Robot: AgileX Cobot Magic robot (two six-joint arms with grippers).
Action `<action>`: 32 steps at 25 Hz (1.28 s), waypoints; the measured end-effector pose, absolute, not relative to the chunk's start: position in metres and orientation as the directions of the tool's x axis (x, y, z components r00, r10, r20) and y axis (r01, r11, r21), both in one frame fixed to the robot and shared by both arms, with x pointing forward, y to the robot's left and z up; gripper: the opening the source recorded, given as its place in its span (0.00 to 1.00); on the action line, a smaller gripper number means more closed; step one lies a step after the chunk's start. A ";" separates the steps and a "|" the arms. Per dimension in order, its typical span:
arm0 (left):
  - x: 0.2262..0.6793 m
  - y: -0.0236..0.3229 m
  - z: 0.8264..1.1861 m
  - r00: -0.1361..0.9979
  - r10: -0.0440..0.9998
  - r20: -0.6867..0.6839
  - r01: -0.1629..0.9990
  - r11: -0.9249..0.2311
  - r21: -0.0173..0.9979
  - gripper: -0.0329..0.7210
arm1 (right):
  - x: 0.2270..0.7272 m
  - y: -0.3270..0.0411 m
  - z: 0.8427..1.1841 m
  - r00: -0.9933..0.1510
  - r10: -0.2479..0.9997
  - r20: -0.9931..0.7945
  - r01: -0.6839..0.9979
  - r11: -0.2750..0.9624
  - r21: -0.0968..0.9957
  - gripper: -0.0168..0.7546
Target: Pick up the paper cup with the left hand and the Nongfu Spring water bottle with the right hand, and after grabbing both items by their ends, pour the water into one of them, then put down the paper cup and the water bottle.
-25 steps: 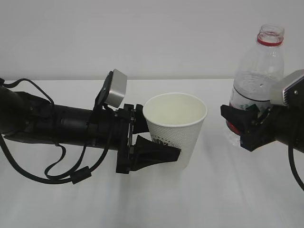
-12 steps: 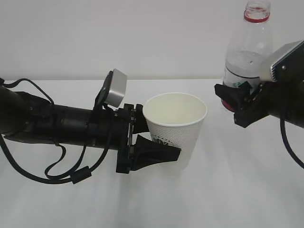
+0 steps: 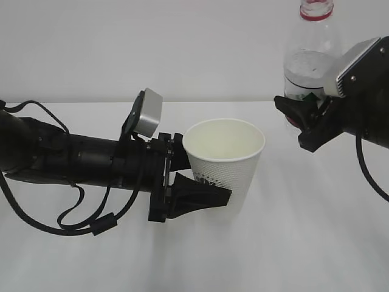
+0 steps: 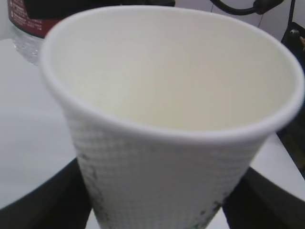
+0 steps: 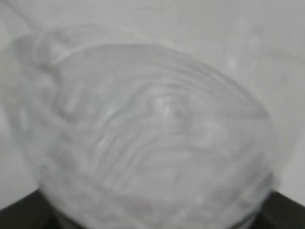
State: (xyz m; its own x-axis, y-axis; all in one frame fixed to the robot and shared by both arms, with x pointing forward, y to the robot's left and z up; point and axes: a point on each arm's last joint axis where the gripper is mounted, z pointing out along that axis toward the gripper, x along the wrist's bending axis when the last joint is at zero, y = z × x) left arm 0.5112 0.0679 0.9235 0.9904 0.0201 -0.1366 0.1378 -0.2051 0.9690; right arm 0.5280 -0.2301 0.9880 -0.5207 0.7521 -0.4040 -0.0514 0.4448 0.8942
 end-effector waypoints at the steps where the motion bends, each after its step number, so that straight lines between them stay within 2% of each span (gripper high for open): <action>1: 0.511 0.068 0.923 0.991 0.020 -0.134 0.135 -0.205 0.969 0.79 | 0.528 -0.230 0.988 -0.520 0.746 -0.415 -0.058 0.454 0.889 0.67; 9: 0.511 0.068 0.924 0.998 0.006 -0.064 0.064 -0.205 0.977 0.79 | 0.529 -0.230 0.989 -0.516 0.719 -0.466 -0.090 0.496 0.864 0.67; 24: 0.513 0.068 0.924 0.998 0.020 -0.065 0.067 -0.195 0.979 0.79 | 0.529 -0.229 0.992 -0.477 0.609 -0.633 -0.222 0.614 0.758 0.67; 32: 0.513 0.068 0.924 0.998 0.022 -0.064 0.067 -0.194 0.979 0.79 | 0.529 -0.229 0.993 -0.465 0.601 -0.650 -0.232 0.626 0.744 0.67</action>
